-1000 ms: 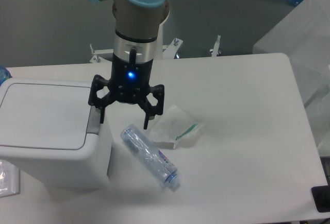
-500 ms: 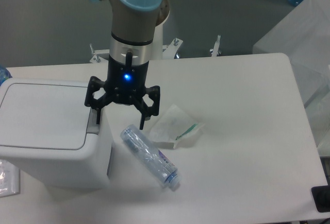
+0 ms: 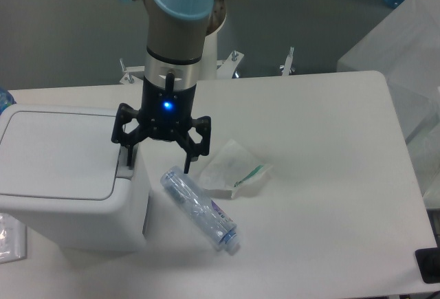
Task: Open the trash can
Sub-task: 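Lower the gripper onto the grey button at the lid's back edge, then press the grey button so the white lid flips open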
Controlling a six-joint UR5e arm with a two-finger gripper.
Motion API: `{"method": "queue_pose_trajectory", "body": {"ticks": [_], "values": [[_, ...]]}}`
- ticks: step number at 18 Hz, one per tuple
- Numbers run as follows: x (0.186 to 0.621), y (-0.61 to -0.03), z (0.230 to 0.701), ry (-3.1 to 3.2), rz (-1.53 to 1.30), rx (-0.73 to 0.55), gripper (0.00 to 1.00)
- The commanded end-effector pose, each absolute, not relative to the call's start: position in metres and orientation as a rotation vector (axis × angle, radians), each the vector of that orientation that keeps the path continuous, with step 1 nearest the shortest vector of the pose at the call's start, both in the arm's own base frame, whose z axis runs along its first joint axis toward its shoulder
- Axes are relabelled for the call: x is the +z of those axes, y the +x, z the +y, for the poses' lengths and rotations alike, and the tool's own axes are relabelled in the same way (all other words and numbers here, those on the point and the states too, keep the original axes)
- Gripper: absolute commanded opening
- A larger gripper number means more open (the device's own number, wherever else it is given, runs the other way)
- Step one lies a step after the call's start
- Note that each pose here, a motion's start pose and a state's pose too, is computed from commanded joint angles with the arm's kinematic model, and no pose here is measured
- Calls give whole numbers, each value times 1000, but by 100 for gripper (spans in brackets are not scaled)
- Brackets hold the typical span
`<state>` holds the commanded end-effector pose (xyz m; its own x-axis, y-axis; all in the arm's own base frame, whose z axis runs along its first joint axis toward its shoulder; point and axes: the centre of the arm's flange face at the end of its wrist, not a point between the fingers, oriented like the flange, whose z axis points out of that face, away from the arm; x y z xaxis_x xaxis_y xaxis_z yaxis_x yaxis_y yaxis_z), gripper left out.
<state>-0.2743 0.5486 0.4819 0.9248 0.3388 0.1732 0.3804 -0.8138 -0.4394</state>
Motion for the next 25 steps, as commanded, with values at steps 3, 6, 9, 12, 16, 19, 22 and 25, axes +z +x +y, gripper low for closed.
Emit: {"method": "queue_pose_trajectory", "body": {"ticks": [3,6,9,12,16,19,22,25], "values": [[480,-274,548,-2607,-517,-121,100],[479,-274,548,-2608,-517,-122,100],[479,-274,548,-2608,-517,-122,100],[489,-275,549,-2591,-511,-112,100],[530,-287,551,-2524,-492,-53,100],[534,-288,550,-2522,-479,-41,100],[535,-294,547,-2518,-492,-36,100],[540,-300,543,-2507,-499,-25,100]]}}
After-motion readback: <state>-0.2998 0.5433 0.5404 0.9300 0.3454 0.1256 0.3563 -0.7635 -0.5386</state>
